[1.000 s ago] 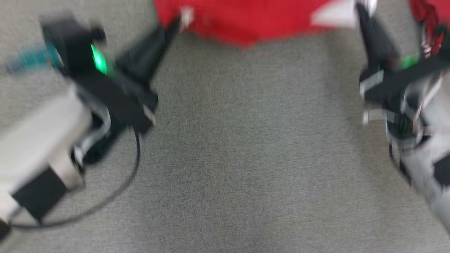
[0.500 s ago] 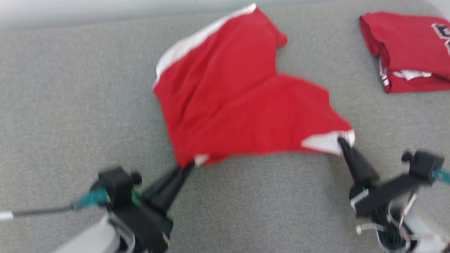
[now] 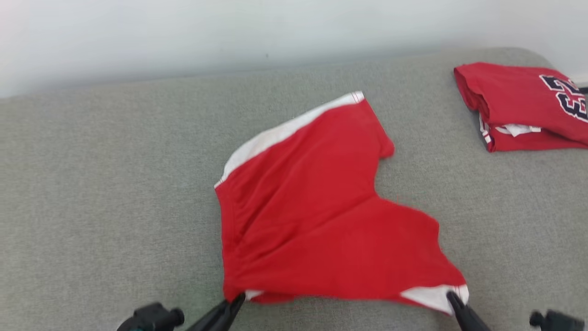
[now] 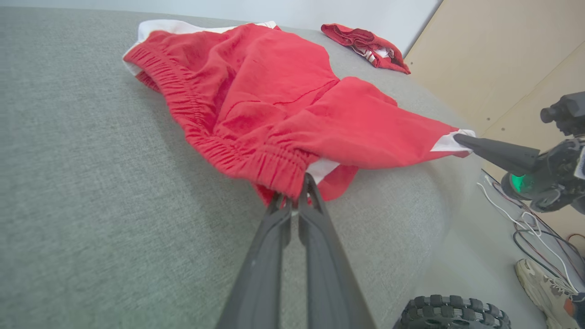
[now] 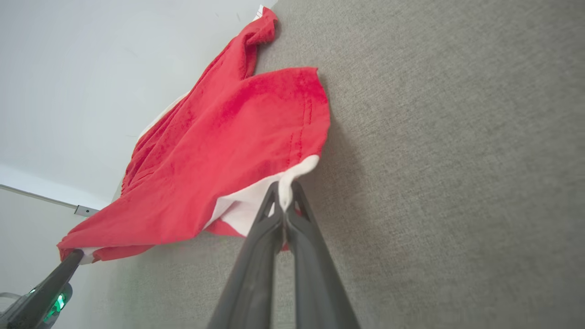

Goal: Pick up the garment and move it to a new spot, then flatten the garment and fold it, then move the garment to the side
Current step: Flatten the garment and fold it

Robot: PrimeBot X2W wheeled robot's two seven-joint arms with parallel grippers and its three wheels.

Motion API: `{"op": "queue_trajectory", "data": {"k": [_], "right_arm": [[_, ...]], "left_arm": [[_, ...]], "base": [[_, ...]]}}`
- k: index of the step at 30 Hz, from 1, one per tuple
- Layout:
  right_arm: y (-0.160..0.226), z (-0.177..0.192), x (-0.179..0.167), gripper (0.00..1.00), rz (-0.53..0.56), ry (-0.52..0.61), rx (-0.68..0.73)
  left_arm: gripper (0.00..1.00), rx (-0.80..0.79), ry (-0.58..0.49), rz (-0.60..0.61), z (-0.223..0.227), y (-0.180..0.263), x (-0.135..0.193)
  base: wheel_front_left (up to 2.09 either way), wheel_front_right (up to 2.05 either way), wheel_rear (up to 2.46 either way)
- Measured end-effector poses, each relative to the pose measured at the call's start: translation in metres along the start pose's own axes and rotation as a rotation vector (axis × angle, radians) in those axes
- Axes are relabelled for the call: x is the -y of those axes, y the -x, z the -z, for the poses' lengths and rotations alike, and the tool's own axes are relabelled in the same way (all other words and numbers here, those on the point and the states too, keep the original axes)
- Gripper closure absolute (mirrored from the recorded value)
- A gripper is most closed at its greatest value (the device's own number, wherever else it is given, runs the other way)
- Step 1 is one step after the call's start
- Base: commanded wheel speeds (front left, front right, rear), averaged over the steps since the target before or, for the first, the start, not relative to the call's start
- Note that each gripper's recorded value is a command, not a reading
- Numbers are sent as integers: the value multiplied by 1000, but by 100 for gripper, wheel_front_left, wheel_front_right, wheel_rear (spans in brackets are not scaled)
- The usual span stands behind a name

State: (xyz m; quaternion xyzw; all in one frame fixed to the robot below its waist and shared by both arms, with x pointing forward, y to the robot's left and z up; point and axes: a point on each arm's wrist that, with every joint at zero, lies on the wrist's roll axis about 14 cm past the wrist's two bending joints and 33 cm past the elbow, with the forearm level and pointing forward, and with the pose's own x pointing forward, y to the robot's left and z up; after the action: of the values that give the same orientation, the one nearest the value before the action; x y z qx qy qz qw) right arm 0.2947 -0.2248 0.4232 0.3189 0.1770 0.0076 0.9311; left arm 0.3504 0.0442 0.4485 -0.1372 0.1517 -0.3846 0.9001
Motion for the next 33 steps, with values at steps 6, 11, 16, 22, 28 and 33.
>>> {"op": "queue_trajectory", "data": {"k": [6, 11, 16, 22, 28, 33], "right_arm": [[15, -1, -3, 100, 6, -9, 14], [10, -38, -13, 100, -28, 5, 112], [5, -55, -12, 100, -30, 46, 133], [-14, -76, -33, 100, -95, 92, 168], [-46, -97, -52, 100, -146, 160, 178], [-83, -118, -64, 100, -164, 197, 182]], "left_arm": [[100, -18, -16, -22, 9, 14, 0], [100, 8, -42, -24, 3, 16, 2], [100, 29, -51, -26, 0, 18, 6], [100, 86, -68, -31, -18, 14, 6], [100, 142, -94, -25, -40, 3, 5], [100, 189, -74, -44, -59, -13, -7]], "base": [[0, 0, 0], [0, 0, 0], [0, 0, 0], [0, 0, 0], [0, 0, 0], [0, 0, 0]]}}
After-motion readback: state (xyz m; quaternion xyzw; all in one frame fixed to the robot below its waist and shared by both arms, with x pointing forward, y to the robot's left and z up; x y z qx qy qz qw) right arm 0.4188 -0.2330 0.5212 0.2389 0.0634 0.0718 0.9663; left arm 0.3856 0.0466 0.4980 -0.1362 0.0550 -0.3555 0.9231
